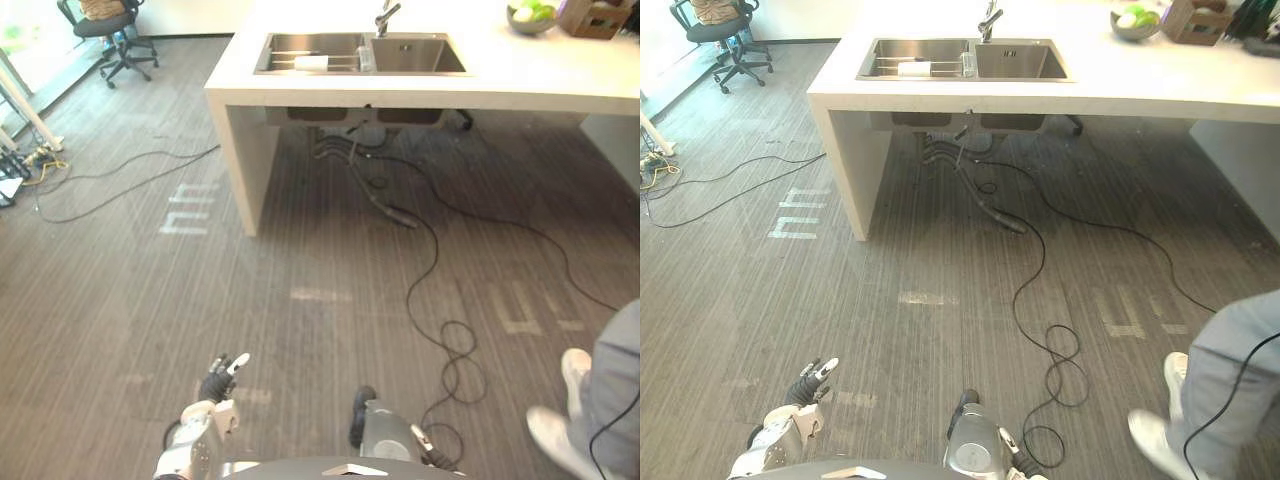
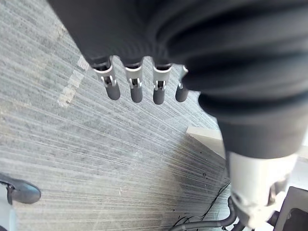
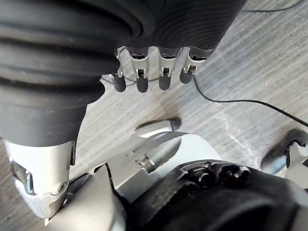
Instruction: Walk over to the sink, pick up the cup, carry it to the dishwasher, place the cup inside the dishwasher, then close the dishwasher door
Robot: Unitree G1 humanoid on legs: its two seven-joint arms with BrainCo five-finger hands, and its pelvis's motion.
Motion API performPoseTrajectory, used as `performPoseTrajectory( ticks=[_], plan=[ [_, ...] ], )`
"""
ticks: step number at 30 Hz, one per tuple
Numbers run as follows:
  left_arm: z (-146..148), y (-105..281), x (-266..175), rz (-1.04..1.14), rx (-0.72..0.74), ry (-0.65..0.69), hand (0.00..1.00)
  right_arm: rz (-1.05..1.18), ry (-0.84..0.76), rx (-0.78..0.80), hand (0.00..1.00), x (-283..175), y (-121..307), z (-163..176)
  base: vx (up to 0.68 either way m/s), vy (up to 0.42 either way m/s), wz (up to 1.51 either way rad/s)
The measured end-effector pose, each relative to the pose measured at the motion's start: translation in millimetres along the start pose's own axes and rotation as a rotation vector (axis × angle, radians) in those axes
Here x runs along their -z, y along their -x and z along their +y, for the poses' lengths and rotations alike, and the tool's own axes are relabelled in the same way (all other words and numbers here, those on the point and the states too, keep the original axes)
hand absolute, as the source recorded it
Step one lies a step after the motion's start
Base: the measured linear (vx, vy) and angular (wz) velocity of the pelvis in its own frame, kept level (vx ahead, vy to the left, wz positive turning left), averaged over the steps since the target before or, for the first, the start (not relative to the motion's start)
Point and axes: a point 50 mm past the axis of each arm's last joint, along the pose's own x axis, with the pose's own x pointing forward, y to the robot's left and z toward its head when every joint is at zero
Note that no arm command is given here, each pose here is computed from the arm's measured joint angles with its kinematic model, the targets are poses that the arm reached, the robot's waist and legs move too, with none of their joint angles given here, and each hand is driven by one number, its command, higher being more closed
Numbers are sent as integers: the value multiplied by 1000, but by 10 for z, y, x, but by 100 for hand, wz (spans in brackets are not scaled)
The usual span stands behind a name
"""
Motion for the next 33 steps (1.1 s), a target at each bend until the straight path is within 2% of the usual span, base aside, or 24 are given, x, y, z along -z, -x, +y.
performPoseTrajectory(
  ticks=[3,9,11,14,15,19,21,25,27,30,33],
  plan=[
    [-149,-12,17,-2,35,2,0,-4,60,-21,0,-42,8,-35,489,-150,29],
    [-232,-39,-188,-70,50,57,0,-40,-85,-59,0,-180,-20,102,371,19,-23],
    [-252,-34,-182,-72,44,69,0,-68,-44,-70,0,-252,-31,177,204,211,-52],
    [-230,-23,-90,-26,34,72,0,-64,6,-26,0,-257,-2,4,375,385,-39],
    [-197,-26,-75,-10,27,63,0,-46,-20,-24,0,-209,-1,-5,394,279,-6],
    [23,-90,17,105,-30,-18,0,59,-405,-37,0,71,-2,69,309,143,14],
    [42,-113,32,121,-36,-52,0,66,-467,-18,0,124,19,-25,275,163,22],
    [24,-80,91,97,-4,-141,0,15,-417,-2,0,26,32,-124,242,135,3],
    [-55,-31,28,22,47,-243,0,-8,-462,5,0,-4,37,-168,169,19,17],
    [-170,50,-262,-195,96,-270,0,-1,-445,-17,0,54,43,-166,187,-25,36],
    [-366,223,-758,-520,180,-275,0,102,-476,-30,0,384,71,-163,217,-176,114]
  ],
)
